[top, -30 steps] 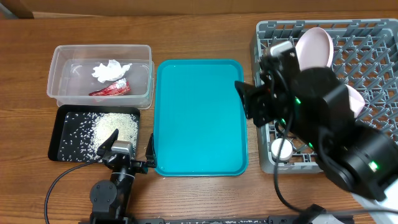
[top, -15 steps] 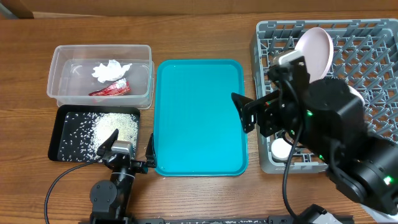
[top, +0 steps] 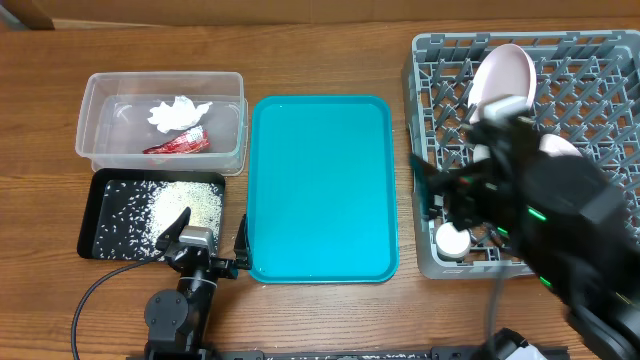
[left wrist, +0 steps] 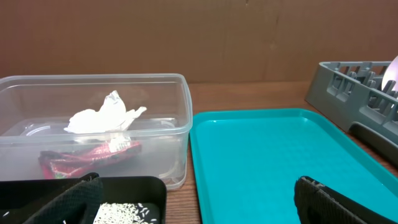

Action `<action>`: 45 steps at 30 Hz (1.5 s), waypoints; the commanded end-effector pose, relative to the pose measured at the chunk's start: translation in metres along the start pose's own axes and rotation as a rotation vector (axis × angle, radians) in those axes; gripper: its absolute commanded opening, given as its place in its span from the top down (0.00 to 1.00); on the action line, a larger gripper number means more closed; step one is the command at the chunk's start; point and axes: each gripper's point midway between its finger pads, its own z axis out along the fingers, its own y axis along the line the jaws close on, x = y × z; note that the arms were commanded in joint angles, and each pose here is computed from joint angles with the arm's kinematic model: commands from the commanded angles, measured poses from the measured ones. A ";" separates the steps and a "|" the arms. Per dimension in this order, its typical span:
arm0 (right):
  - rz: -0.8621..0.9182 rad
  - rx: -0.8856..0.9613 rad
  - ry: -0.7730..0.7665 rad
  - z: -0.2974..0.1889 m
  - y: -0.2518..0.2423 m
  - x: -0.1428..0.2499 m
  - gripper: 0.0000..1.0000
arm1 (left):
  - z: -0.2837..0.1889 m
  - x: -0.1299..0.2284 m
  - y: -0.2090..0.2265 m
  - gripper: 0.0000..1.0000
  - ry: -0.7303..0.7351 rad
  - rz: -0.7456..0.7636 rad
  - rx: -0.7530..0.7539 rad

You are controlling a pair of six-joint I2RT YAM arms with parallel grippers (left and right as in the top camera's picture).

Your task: Sort waste into correct bins and load items into the dishwasher

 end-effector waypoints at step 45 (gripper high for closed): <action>0.023 0.135 -0.489 0.070 -0.082 0.212 0.00 | 0.000 0.001 -0.001 0.00 -0.006 -0.003 0.009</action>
